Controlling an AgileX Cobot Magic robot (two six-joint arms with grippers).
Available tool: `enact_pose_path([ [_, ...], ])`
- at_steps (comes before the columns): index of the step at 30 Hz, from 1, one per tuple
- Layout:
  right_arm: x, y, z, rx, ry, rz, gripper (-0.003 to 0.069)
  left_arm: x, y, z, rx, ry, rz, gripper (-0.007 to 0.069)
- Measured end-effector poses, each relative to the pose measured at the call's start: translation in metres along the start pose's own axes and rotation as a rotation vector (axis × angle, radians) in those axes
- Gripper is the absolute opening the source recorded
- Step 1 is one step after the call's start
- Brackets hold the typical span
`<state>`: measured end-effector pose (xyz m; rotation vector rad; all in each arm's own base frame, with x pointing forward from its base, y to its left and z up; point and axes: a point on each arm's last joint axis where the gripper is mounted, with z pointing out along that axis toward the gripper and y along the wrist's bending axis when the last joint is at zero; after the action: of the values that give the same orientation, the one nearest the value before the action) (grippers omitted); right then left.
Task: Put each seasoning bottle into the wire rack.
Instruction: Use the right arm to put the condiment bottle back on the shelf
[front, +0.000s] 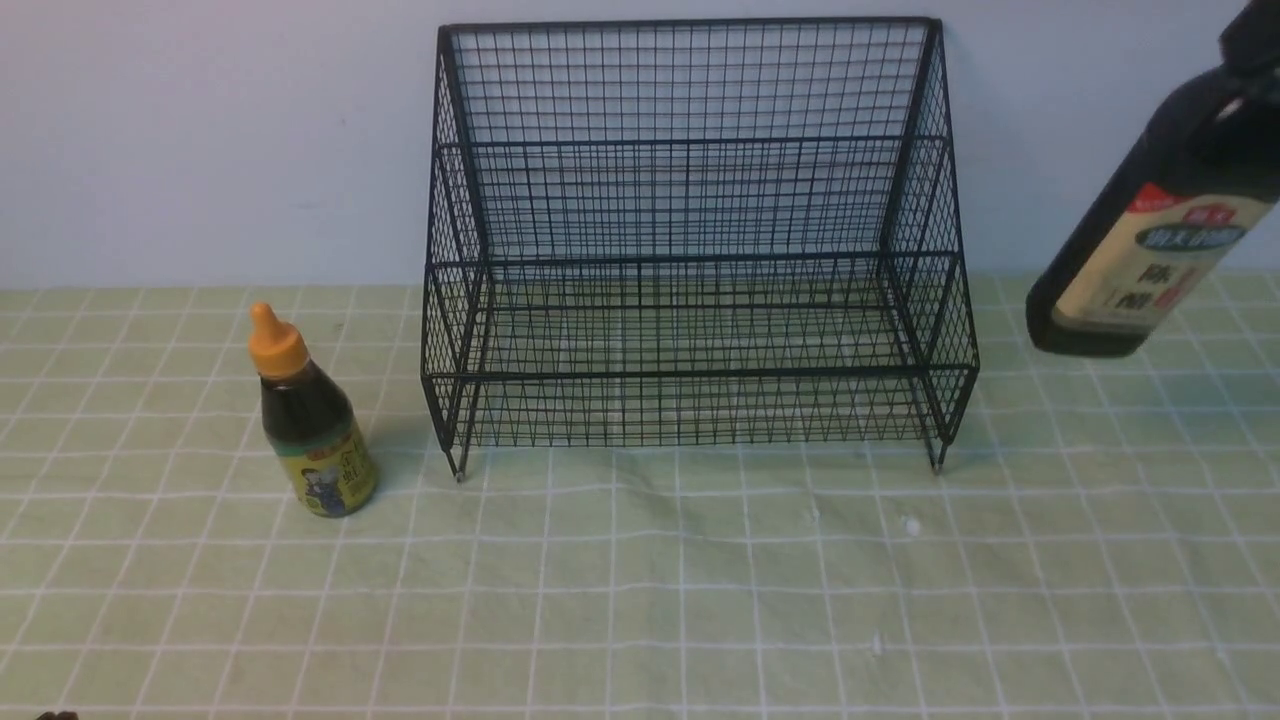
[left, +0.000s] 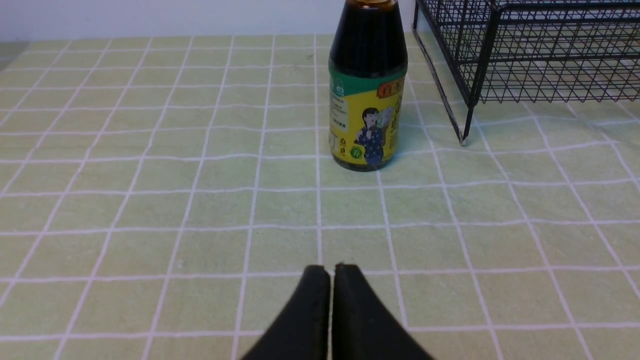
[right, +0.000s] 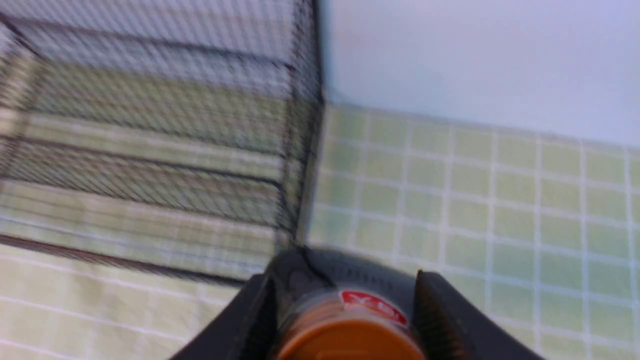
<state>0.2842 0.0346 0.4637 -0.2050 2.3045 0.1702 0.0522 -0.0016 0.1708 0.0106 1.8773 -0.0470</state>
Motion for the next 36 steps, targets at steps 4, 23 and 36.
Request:
enact_pose_path([
  [4, -0.006, 0.012, -0.009, -0.126, -0.093, -0.001, 0.0327, 0.0, 0.0, 0.0, 0.0, 0.0, 0.0, -0.0007],
  [23, -0.03, 0.018, 0.067, -0.244, -0.197, 0.048, 0.0327, 0.0, 0.0, 0.0, 0.0, 0.0, 0.0, -0.0007],
  [36, -0.013, 0.05, 0.133, -0.24, -0.024, -0.12, 0.0325, 0.0, 0.0, 0.0, 0.0, 0.0, 0.0, -0.0007],
])
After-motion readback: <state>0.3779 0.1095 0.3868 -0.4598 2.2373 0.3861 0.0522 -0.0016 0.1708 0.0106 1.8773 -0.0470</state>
